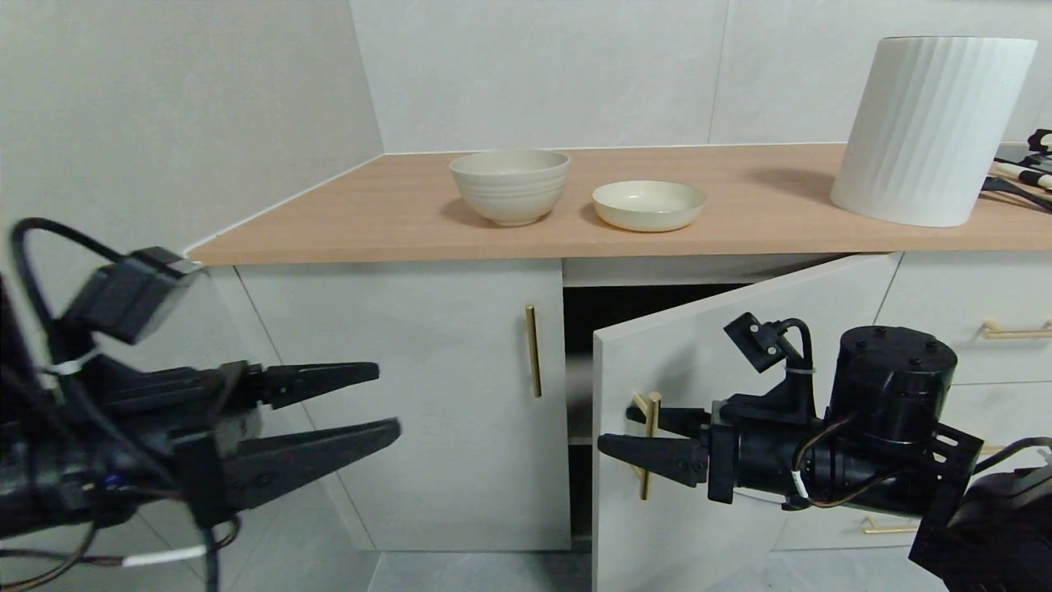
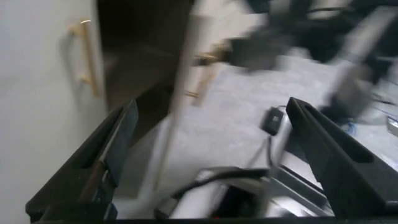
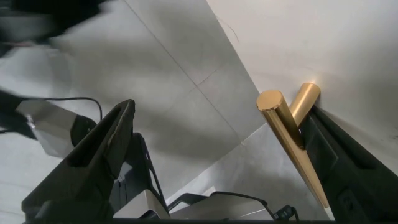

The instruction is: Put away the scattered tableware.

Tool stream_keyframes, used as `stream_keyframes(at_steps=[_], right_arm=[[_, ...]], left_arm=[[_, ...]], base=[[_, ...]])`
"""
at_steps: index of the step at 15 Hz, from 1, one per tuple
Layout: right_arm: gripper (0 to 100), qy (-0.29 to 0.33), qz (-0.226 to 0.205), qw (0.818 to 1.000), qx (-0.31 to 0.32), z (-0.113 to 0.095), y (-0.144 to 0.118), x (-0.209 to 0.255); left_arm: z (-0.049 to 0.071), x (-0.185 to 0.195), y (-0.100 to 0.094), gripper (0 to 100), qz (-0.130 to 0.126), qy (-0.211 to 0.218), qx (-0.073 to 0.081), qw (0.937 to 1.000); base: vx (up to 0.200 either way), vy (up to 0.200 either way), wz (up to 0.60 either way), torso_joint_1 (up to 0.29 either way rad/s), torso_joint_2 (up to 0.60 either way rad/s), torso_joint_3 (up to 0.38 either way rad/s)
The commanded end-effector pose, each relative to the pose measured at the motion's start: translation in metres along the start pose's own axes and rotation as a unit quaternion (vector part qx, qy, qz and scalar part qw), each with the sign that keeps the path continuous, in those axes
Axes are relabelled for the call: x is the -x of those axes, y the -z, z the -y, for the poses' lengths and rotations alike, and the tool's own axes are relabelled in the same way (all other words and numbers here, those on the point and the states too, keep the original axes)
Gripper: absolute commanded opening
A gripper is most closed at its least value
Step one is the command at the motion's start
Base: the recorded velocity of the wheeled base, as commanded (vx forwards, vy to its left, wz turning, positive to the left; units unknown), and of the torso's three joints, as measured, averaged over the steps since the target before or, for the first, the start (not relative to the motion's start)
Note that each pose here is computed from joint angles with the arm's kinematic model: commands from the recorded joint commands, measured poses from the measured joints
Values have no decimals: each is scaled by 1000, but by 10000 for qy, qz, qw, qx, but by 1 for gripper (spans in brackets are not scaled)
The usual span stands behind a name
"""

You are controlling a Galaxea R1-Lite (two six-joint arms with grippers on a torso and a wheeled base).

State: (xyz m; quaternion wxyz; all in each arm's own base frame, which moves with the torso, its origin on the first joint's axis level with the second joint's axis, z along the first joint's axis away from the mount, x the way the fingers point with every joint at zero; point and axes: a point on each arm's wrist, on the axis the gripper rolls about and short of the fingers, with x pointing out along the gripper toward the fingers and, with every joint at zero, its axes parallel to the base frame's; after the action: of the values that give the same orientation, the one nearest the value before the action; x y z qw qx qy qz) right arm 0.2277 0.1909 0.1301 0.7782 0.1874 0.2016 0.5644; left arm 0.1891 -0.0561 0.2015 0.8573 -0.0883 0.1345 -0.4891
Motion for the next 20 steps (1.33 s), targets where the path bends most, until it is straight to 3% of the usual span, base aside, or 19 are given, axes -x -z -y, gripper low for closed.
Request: stream_keyframes(at_steps=[1,4,16,17,20], right_arm=[[100,36,-96,9999,-86,5,4,-3],[100,30,-85,9999,-69,4,4,-3],[100,51,-109,9999,-100,7,7,-4],[100,51,-109,9999,-93,7,7,-4],[100,51,-109,9999,-93,7,7,-4]], left_arm=[[-56,-81,66,100,-580,-288,475,9968],[-46,-102,71,100,-45,-354,557,9978],[-41,-107,75,100,8,-556,497,9972],[-41,-107,74,0,18,-570,493,9972],[-42,-108,72,0,62,-559,464,9973]], base=[[0,0,0,0,0,0],[0,0,0,0,0,0],[0,0,0,0,0,0],[0,0,0,0,0,0],[0,0,0,0,0,0]])
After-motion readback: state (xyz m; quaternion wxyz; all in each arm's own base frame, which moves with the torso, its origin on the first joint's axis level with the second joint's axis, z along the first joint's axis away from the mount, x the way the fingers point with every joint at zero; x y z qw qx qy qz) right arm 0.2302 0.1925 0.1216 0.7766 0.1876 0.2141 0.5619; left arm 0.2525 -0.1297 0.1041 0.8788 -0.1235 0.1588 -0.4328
